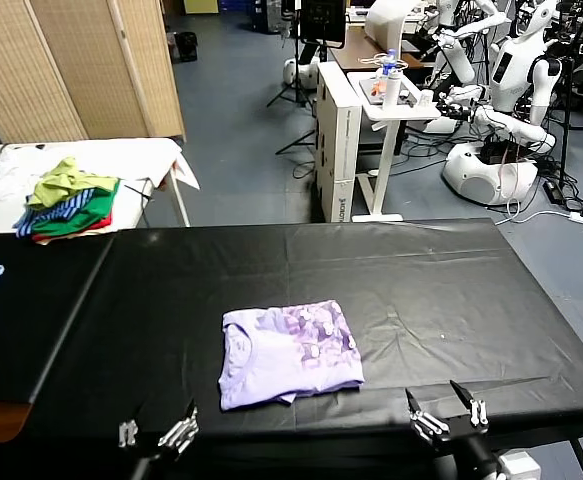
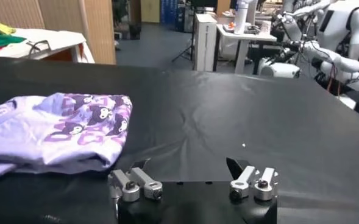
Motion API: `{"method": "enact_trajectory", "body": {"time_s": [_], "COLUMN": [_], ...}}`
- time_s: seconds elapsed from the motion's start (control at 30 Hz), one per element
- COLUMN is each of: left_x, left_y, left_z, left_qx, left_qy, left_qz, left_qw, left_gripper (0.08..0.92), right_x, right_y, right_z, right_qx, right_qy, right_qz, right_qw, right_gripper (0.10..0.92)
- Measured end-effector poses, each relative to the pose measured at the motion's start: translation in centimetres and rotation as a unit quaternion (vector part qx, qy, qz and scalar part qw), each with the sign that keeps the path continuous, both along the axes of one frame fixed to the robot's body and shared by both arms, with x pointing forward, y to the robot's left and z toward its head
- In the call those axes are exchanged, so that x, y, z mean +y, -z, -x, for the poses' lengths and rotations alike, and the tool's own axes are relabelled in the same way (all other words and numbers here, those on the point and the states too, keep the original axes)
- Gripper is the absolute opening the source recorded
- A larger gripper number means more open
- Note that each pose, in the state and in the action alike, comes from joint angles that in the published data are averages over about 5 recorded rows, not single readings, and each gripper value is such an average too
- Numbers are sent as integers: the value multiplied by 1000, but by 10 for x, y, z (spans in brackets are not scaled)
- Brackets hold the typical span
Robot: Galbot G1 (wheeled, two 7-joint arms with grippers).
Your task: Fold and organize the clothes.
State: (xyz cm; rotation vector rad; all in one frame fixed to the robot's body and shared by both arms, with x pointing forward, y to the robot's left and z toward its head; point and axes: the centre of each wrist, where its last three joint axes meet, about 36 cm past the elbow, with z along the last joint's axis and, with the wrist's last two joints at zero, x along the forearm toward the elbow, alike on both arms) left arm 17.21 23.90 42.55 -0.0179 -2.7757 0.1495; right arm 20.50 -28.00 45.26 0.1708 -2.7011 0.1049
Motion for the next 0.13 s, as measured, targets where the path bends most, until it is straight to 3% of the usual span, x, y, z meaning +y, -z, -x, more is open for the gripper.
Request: {"method": "enact_trajectory", "body": {"time_s": [0.13], "left_x": [0], "left_y": [0], "left_z": [0], "left_qx": [1], "left_qy": [0], "left_qz": [0], "left_qw": [1000], "left_gripper": [907], "right_x": [0], "right_y": [0], "right_z": [1], "right_qx": [1], "right_qy": [0], "right_qz": [0], "right_qw": [1000], "right_gripper": [907]}}
